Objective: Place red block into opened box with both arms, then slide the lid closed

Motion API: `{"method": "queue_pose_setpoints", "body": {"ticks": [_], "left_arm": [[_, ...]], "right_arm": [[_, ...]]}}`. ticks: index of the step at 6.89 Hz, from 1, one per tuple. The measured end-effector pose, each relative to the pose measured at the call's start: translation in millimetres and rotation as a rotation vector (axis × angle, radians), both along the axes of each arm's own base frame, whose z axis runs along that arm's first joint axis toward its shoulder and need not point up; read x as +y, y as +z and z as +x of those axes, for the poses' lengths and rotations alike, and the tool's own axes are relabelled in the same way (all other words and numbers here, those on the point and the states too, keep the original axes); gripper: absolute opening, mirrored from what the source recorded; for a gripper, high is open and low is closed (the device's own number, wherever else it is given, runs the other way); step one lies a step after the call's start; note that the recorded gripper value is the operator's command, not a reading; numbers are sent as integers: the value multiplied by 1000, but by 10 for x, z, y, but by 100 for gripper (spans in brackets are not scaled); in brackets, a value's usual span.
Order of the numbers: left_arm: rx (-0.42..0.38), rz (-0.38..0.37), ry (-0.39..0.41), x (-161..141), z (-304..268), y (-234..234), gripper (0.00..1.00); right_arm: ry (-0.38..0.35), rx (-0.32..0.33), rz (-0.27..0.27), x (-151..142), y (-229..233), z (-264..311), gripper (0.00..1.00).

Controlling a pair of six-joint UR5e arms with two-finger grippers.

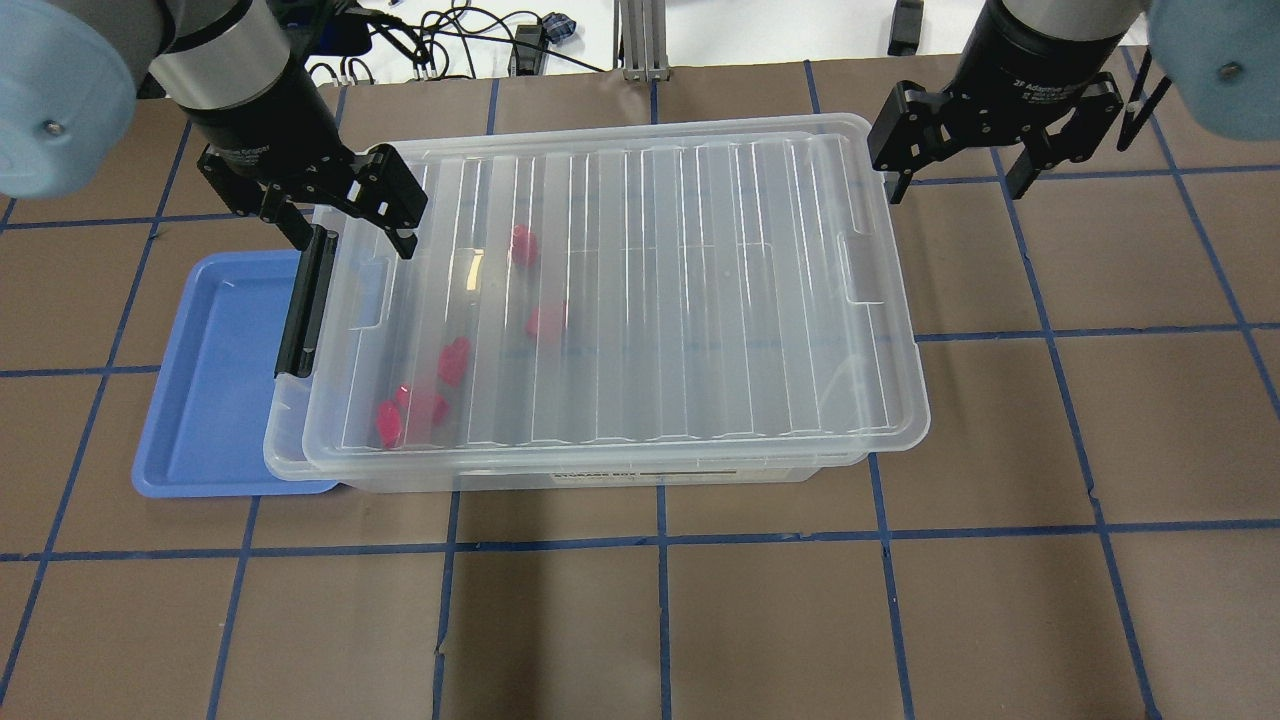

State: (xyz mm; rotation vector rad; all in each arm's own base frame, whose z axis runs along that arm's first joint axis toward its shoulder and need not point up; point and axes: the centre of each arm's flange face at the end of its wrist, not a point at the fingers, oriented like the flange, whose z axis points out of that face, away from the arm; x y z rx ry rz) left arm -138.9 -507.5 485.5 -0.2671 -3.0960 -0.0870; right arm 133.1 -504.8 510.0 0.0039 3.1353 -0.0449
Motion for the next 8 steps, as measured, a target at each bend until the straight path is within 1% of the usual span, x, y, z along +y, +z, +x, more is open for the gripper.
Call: {"method": "queue_pose_setpoints", "body": {"ticks": [6,8], "left_arm": [[-2,-35,-9,119,-45,163,100],[-3,-27,-10,117,-51,126,100]], "right_arm": [[-5,-1,-2,-1,8,-26,100],[-5,-2,0,0,3,-26,100]]}}
